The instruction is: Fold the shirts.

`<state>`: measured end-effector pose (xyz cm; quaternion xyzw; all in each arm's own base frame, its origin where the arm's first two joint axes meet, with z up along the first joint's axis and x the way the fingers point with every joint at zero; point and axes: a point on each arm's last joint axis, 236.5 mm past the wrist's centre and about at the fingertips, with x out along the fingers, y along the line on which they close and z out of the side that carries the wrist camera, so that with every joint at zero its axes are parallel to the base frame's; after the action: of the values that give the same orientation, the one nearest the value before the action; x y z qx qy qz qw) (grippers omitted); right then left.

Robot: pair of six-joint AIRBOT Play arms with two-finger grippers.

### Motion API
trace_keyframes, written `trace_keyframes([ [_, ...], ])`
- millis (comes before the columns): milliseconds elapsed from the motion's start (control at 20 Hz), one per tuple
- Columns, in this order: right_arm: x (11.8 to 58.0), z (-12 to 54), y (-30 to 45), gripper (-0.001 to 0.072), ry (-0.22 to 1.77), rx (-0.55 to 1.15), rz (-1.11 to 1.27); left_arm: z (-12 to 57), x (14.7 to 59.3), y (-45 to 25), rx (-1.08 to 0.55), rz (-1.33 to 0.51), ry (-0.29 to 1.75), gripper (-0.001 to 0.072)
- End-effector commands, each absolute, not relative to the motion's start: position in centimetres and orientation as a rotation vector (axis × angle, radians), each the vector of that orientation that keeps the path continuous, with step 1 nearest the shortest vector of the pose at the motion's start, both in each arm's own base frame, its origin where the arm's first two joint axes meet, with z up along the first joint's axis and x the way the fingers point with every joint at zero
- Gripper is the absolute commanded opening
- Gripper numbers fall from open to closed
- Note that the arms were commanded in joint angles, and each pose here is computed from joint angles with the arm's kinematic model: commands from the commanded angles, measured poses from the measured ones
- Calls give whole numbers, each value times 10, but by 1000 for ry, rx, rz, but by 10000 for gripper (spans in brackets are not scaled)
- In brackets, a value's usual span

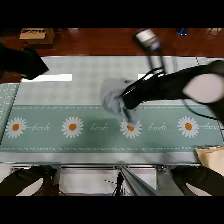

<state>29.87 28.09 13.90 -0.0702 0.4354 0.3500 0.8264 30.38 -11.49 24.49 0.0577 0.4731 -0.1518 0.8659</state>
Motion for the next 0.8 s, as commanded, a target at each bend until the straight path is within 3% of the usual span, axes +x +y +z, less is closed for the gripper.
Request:
trace_keyframes([
  [0,296,46,294,30,1126,-371,718,182,296,-114,145,-307,1156,710],
  [100,300,14,287,39,1208,-410,684,148,297,-131,106,-360,1197,710],
  [200,304,1,285,393,1232,-418,672,121,299,-160,9,-444,1203,710],
  [250,309,3,279,431,1221,-438,655,109,299,-172,-38,-477,1204,710],
  [350,329,18,247,439,1163,-525,568,86,298,-179,-76,-484,1223,710],
  [450,355,47,196,569,1100,-569,427,61,290,-176,-41,-499,1258,710],
  [500,367,61,168,583,1080,-557,350,48,286,-174,-38,-495,1280,711],
  [750,387,77,51,584,1145,-156,136,-3,280,-182,-111,-502,1280,707],
])
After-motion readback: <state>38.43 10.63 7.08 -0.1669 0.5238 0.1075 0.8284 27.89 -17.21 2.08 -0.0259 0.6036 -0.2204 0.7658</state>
